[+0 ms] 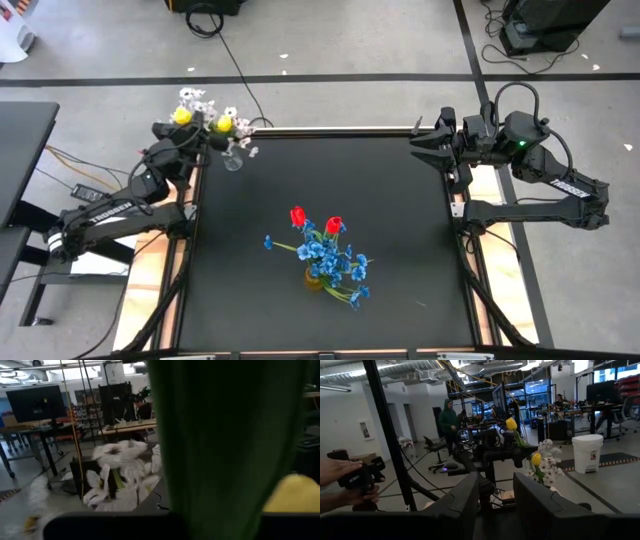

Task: Sort flowers into vase by color
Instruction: Put the yellow flower into the transparent vase

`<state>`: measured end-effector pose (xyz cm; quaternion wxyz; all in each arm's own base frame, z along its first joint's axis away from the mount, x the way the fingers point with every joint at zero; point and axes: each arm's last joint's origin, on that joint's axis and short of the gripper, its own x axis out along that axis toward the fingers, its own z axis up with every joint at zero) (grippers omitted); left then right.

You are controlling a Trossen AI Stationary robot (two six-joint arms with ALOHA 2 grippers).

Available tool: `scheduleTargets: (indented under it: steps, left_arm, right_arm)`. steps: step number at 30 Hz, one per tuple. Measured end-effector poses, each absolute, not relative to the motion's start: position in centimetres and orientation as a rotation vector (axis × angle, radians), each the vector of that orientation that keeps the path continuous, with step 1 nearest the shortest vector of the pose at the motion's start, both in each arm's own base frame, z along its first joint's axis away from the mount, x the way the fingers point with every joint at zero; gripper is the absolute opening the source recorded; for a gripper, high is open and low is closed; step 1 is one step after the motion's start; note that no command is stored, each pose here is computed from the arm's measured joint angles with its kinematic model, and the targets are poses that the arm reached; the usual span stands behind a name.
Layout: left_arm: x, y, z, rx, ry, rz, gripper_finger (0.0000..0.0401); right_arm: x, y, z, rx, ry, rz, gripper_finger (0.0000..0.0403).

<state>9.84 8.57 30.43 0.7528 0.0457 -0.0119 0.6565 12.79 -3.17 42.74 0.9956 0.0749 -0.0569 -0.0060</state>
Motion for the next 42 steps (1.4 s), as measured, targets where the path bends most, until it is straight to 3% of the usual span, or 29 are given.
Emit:
scheduleTargets:
  steps: [14,19,23,33,37,42]
  left_arm:
    - [10.5,10.8,29.4,0.051,0.011,1.407,0.0005]
    - [11.0,11.3,28.9,0.049,0.049,1.413,0.0023]
    - [11.0,11.3,28.9,0.009,0.031,1.412,0.0068]
    - [10.4,11.4,31.1,-0.259,0.243,1.325,0.0249]
    - [9.8,11.2,33.0,-0.259,0.260,1.323,0.0281]
    - [9.2,10.7,35.1,-0.222,0.274,1.328,0.0286]
  right_arm:
    - [12.8,-3.2,42.7,0.150,-0.114,-0.012,0.0133]
    - [12.8,-3.2,42.7,0.150,-0.114,-0.012,0.0133]
    - [12.8,-3.2,42.7,0.150,-0.114,-0.012,0.0133]
    - [12.8,-3.2,42.7,0.150,-0.114,-0.012,0.0133]
    - [12.8,-3.2,42.7,0.150,-0.114,-0.012,0.0133]
    - [12.8,-3.2,42.7,0.150,-0.114,-0.012,0.0133]
